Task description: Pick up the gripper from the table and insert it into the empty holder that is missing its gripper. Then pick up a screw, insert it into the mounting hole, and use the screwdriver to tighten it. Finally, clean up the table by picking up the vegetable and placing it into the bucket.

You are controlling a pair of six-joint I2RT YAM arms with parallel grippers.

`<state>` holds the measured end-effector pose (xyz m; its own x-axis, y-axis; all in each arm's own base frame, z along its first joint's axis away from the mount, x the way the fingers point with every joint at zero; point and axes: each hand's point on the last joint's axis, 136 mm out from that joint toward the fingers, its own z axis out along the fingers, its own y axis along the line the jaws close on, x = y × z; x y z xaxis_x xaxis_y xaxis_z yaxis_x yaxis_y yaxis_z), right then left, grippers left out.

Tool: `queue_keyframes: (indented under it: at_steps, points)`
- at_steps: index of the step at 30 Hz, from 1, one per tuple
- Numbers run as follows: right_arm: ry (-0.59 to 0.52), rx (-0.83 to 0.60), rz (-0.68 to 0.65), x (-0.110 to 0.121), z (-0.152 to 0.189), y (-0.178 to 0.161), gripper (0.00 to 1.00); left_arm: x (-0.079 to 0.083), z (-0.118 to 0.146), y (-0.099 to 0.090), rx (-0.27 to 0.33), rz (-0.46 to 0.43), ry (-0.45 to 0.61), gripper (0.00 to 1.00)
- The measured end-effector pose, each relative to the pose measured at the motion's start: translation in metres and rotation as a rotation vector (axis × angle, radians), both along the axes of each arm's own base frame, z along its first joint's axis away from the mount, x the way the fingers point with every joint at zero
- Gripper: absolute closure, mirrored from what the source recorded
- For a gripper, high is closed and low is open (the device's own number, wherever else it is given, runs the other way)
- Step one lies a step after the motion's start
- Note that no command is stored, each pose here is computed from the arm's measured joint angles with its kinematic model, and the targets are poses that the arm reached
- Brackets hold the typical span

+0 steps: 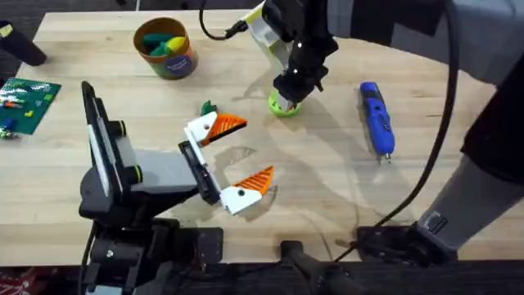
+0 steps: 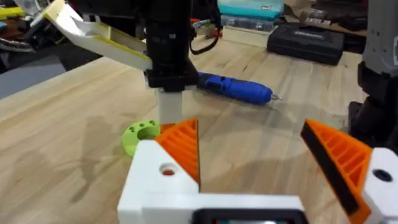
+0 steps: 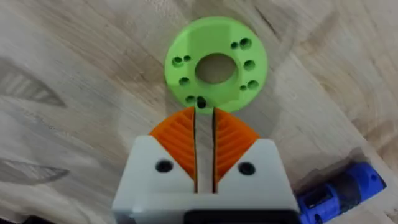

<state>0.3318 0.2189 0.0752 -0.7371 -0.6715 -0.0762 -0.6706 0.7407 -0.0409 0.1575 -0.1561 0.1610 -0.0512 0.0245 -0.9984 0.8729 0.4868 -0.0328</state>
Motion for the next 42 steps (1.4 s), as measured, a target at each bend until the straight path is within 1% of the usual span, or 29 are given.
queue_keyframes:
  at_steps: [12,23,32,42]
  points:
    - [0.017,0.052,0.001,-0.001,-0.001,0.008,0.854,0.000,0.000,0.000,0.000,0.000,0.000,0.015]
    - [0.012,0.056,-0.022,0.005,-0.002,0.002,0.854,0.000,0.000,0.000,0.000,0.000,0.000,0.014]
    - [0.016,0.062,-0.022,0.005,-0.002,0.002,0.854,0.000,0.000,0.000,0.000,0.000,0.000,0.015]
    - [0.036,0.049,-0.022,0.005,-0.013,0.003,0.854,0.000,0.000,0.000,0.000,0.000,0.000,0.014]
